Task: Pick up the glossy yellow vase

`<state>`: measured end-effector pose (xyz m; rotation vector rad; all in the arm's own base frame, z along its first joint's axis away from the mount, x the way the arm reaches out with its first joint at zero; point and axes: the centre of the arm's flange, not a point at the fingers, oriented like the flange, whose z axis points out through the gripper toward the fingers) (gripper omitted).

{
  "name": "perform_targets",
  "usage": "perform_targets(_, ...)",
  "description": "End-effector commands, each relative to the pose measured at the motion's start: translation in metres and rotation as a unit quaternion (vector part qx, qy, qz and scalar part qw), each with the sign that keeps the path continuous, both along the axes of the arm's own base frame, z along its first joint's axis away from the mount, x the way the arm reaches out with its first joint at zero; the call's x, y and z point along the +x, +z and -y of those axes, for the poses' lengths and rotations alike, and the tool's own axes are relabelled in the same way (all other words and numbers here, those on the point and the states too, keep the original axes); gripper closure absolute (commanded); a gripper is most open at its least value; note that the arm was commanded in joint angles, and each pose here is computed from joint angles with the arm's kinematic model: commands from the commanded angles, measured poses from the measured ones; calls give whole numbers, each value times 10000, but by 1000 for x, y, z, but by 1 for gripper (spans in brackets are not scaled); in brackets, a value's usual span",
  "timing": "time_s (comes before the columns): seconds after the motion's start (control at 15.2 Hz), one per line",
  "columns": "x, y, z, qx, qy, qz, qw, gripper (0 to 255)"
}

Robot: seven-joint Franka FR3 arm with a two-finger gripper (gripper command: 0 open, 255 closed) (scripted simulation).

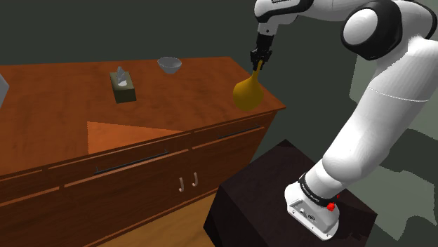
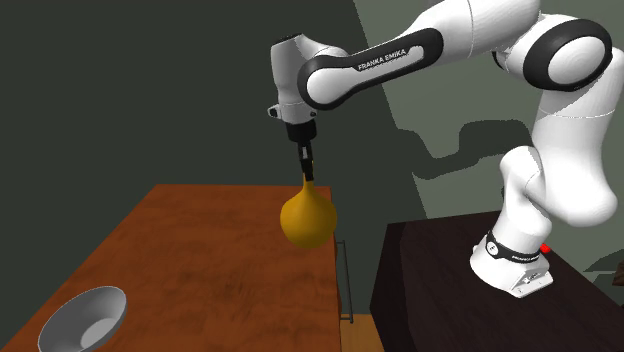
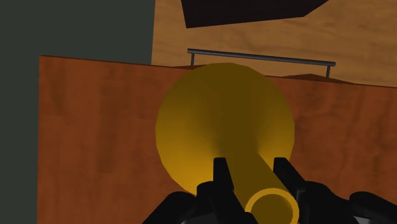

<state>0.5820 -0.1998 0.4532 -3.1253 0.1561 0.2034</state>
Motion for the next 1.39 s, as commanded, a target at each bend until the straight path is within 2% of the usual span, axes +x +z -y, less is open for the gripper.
perform_targets(0.0,0,0,0,2,1,-3,10000,255)
perform_targets(0.2,0,0,1,1,1,-3,10000,255)
perform_targets(1.19,0,79,1,1,1,-3,10000,255)
perform_targets(1.32,0,80,1,1,1,-3,10000,255)
